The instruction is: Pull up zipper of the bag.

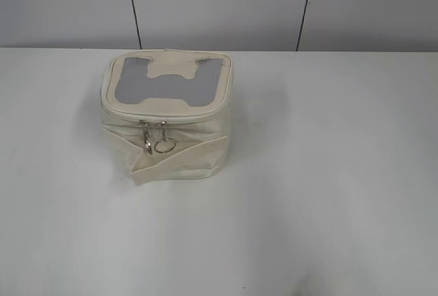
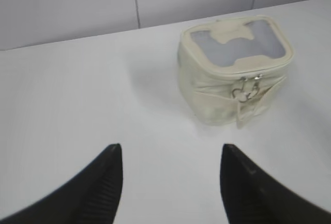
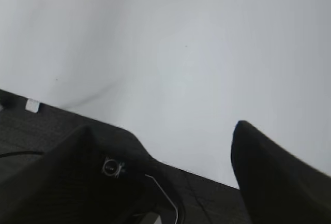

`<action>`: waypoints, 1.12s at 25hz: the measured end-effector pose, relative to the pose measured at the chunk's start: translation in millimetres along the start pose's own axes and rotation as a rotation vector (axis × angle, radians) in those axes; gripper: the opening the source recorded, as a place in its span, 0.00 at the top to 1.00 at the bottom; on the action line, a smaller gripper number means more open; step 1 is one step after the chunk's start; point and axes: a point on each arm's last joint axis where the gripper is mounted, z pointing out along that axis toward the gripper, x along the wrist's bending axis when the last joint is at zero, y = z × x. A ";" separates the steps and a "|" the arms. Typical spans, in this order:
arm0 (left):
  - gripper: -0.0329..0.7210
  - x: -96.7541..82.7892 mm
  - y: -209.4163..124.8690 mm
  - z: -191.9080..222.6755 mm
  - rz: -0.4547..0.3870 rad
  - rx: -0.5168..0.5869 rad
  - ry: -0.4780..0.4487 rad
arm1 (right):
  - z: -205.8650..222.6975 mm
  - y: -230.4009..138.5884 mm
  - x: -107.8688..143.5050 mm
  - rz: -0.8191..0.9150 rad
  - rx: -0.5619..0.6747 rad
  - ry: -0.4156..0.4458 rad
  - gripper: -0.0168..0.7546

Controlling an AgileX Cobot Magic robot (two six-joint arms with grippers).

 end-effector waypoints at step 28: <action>0.45 3.6 -63.8 4.5 -0.012 -0.015 0.100 | -46.3 -56.8 -2.2 -0.027 -0.356 -0.191 0.21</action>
